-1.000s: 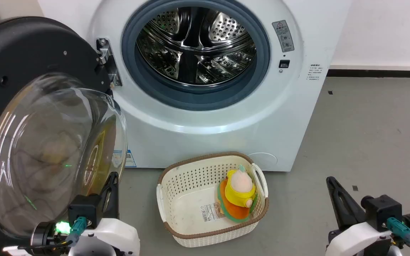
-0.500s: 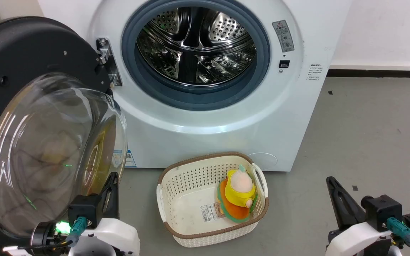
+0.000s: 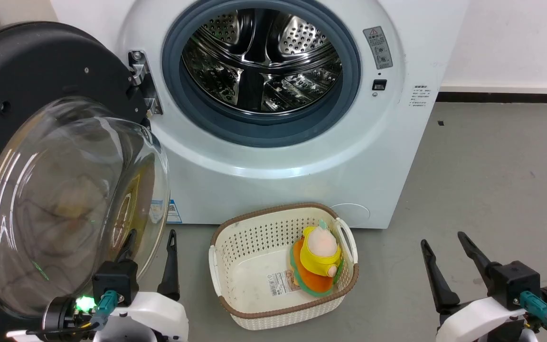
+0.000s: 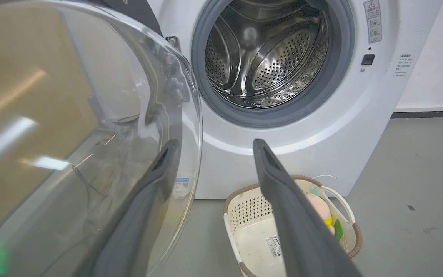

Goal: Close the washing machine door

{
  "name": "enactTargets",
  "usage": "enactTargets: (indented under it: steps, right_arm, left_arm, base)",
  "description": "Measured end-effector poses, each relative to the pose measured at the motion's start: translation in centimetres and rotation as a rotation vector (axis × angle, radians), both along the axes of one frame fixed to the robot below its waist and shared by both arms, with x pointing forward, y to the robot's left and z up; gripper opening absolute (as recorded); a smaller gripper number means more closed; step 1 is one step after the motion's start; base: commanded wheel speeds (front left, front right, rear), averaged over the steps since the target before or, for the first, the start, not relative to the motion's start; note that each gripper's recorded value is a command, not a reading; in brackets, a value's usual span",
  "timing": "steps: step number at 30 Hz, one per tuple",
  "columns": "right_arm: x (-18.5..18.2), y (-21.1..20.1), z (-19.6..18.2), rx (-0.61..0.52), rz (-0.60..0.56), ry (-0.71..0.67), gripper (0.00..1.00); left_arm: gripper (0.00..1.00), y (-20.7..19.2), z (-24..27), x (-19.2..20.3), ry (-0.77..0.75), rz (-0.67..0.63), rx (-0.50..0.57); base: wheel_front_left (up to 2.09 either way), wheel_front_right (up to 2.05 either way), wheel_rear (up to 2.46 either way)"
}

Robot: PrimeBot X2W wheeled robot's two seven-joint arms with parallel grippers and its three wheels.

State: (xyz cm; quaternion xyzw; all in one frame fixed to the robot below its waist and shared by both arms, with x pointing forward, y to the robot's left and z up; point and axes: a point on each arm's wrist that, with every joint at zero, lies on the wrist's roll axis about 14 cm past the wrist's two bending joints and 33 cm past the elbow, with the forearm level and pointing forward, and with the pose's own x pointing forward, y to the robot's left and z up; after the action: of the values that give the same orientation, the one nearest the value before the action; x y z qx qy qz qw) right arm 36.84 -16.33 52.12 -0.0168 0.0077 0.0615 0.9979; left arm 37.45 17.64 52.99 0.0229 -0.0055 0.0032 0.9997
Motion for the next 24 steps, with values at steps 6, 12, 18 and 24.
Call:
enactTargets:
  steps: [6,12,18,24]
  right_arm:
    - [0.0,-0.2,0.1,0.013,-0.006,-0.01,1.0]
    - [0.1,-0.3,0.3,0.023,-0.009,-0.021,1.0]
    - [0.3,-0.2,0.4,0.043,-0.007,-0.032,1.0]
    - [0.7,0.1,0.4,0.058,0.004,-0.037,1.0]
  left_arm:
    - [0.0,0.0,0.1,0.0,-0.009,0.011,0.0]
    - [0.0,0.2,0.3,0.0,-0.024,0.021,0.0]
    - [0.0,0.6,1.4,-0.1,-0.064,0.036,-0.001]
    - [0.0,1.2,3.7,0.2,-0.14,0.052,-0.01]
  base:
    - [0.0,0.0,0.0]
    - [0.0,0.0,0.0]
    - [0.0,0.0,0.0]
    - [0.0,0.0,0.0]
